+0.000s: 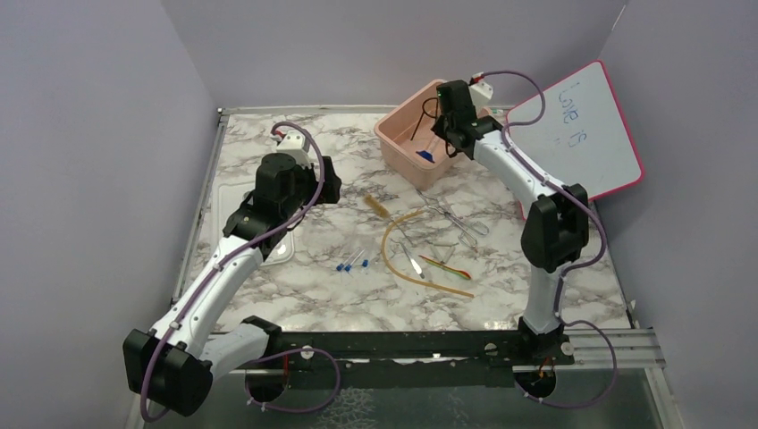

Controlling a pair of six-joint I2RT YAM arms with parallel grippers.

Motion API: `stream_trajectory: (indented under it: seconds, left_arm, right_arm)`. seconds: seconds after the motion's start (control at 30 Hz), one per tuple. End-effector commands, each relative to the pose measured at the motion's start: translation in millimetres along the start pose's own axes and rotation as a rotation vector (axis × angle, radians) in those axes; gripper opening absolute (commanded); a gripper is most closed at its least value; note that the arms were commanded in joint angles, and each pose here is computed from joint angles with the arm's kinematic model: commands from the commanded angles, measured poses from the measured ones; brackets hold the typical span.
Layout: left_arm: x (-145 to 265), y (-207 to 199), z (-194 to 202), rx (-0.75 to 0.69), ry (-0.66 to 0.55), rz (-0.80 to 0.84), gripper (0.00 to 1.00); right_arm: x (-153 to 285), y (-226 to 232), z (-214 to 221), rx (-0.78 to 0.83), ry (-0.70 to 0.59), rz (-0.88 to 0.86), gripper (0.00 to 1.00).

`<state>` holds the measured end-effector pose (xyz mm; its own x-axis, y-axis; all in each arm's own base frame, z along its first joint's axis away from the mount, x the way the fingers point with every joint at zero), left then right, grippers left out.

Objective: Organize the chemistry lab equipment

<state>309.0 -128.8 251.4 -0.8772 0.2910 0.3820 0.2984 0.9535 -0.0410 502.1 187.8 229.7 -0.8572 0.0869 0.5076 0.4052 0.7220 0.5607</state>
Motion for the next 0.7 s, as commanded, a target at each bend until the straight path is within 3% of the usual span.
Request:
stream_trajectory:
  seconds: [0.0, 0.23, 0.67]
  left_arm:
    - [-6, 0, 6, -0.044, -0.003, 0.014, 0.89]
    - [-8, 3, 13, -0.056, 0.019, -0.004, 0.89]
    - [-12, 7, 20, -0.061, 0.045, -0.024, 0.89]
  right_arm:
    - [-21, -7, 16, -0.009, 0.021, 0.056, 0.16]
    - [-59, -1, 32, -0.024, 0.055, 0.118, 0.17]
    - [-86, -54, 55, -0.17, 0.089, 0.299, 0.2]
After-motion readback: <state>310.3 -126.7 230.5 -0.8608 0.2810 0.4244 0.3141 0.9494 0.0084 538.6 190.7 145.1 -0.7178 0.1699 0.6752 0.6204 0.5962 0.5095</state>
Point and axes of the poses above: each gripper's point midway between its finger pads, its own x axis back along the fingers, its own y axis along the line the jaws close on, z = x × y, the point moved 2 cm from there along x, back along the fingers, and after that the axes turned 13 degrees about -x, right-handed, at the moved point
